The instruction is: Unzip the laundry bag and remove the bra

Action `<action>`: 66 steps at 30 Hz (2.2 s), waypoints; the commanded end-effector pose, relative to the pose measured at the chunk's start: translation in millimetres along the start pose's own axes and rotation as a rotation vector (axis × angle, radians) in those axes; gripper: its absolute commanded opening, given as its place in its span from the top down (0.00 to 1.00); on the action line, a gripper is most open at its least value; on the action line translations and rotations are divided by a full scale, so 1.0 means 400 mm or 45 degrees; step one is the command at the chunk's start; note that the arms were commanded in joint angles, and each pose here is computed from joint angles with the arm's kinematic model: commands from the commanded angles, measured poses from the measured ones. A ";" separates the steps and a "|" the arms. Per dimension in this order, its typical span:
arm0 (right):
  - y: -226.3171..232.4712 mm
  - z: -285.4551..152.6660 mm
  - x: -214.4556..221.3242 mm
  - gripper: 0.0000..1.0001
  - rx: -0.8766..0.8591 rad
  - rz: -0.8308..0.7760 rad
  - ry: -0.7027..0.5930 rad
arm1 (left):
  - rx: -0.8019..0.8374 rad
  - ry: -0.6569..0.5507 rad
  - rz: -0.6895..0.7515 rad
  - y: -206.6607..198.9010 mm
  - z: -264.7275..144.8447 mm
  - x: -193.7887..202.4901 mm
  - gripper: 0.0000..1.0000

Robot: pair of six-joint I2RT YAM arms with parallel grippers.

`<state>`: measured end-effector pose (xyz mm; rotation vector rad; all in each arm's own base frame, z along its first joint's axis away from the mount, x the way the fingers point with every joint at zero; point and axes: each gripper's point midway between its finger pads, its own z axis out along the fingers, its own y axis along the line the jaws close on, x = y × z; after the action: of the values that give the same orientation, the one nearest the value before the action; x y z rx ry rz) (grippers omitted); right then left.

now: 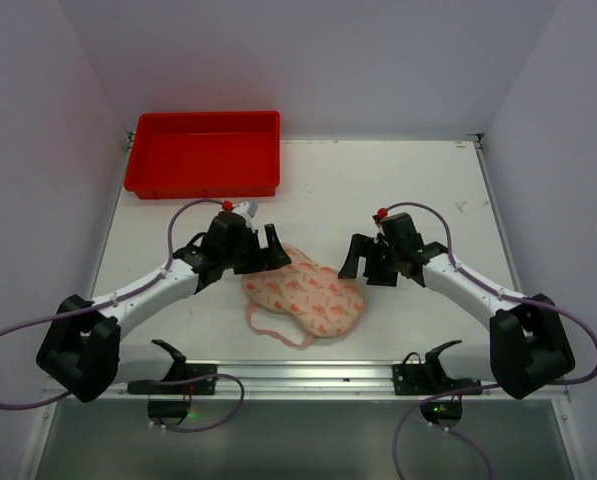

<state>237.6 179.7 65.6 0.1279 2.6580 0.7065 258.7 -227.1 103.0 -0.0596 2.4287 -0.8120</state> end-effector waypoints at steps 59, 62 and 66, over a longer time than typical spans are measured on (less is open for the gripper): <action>0.231 -0.004 0.039 0.19 -0.266 -0.181 0.017 | -0.493 -0.546 0.209 0.087 -0.064 -0.292 0.00; 0.209 -0.017 0.018 0.17 -0.212 -0.188 -0.067 | -0.376 -0.518 -0.013 0.085 -0.090 -0.210 0.00; 0.212 -0.040 -0.003 0.17 -0.226 -0.215 -0.135 | -0.178 -0.361 -0.245 0.087 -0.065 -0.043 0.00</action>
<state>224.8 255.9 119.2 -0.1375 2.4876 0.9123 298.8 -168.0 151.1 -0.2818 2.1084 -0.4924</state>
